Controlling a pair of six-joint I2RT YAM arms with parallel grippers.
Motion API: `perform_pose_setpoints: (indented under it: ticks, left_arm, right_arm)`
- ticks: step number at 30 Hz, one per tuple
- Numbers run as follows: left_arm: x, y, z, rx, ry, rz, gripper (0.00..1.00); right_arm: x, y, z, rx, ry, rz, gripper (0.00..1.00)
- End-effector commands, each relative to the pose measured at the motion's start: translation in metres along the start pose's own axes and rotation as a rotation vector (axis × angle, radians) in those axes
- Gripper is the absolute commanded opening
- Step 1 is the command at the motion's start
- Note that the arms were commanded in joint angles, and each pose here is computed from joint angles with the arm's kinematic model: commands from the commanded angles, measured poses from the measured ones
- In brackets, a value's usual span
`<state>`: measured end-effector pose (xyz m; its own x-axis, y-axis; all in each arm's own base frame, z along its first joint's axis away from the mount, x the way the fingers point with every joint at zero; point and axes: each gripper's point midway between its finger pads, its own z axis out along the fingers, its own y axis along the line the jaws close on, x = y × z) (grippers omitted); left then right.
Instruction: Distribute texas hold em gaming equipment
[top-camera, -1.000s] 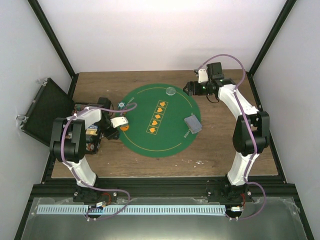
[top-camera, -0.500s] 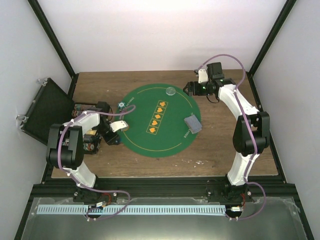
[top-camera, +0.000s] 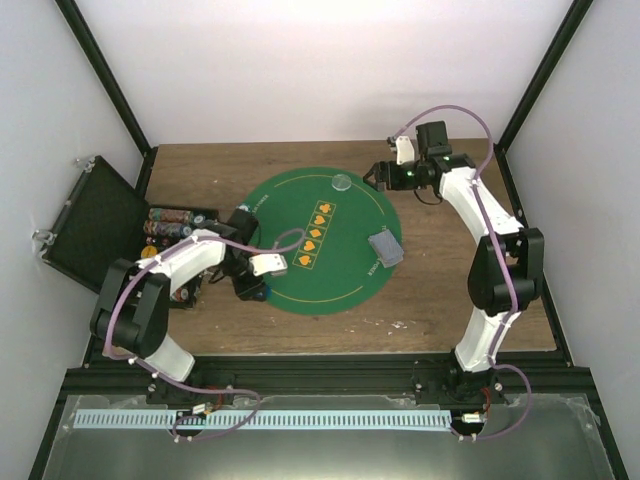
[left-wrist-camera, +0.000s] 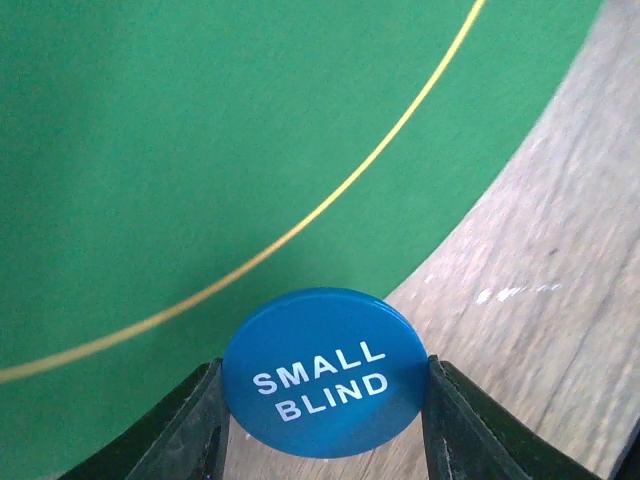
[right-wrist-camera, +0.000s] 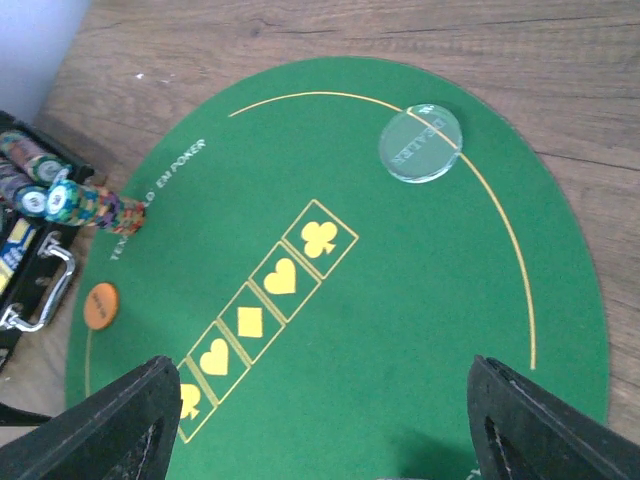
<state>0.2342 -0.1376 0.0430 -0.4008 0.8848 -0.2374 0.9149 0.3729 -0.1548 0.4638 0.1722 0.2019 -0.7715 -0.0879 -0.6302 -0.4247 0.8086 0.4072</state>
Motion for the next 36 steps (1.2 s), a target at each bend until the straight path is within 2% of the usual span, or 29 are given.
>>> perform_pose_setpoints:
  ticks: [1,11,18,22,27,34,36]
  left_arm:
    - [-0.043,-0.017,-0.007,0.011,-0.061,0.107,0.29]
    - [-0.151,-0.050,0.027,-0.049,-0.107,0.359,0.29]
    - [-0.217,-0.063,0.045,-0.100,-0.180,0.410,0.29]
    - [-0.251,-0.059,0.048,-0.160,-0.234,0.399,0.29]
    - [-0.268,-0.055,0.065,-0.181,-0.208,0.355,0.29]
    - [-0.279,-0.053,0.084,-0.219,-0.177,0.346,0.29]
    - [-0.279,-0.058,0.085,-0.186,-0.178,0.342,0.33]
  right_arm:
    - [0.004,0.030,-0.027,-0.082,-0.014,0.001,0.79]
    - [0.034,0.033,-0.056,-0.025,-0.009,0.073,0.82]
    - [0.036,0.016,-0.083,0.028,-0.088,0.136,0.84]
    - [0.030,-0.006,-0.103,0.133,-0.156,0.154,0.85]
    - [0.025,-0.019,-0.125,0.227,-0.217,0.144,0.87]
    - [0.029,-0.014,-0.127,0.208,-0.213,0.123,0.89]
    - [0.031,-0.014,-0.126,0.204,-0.208,0.122,0.89]
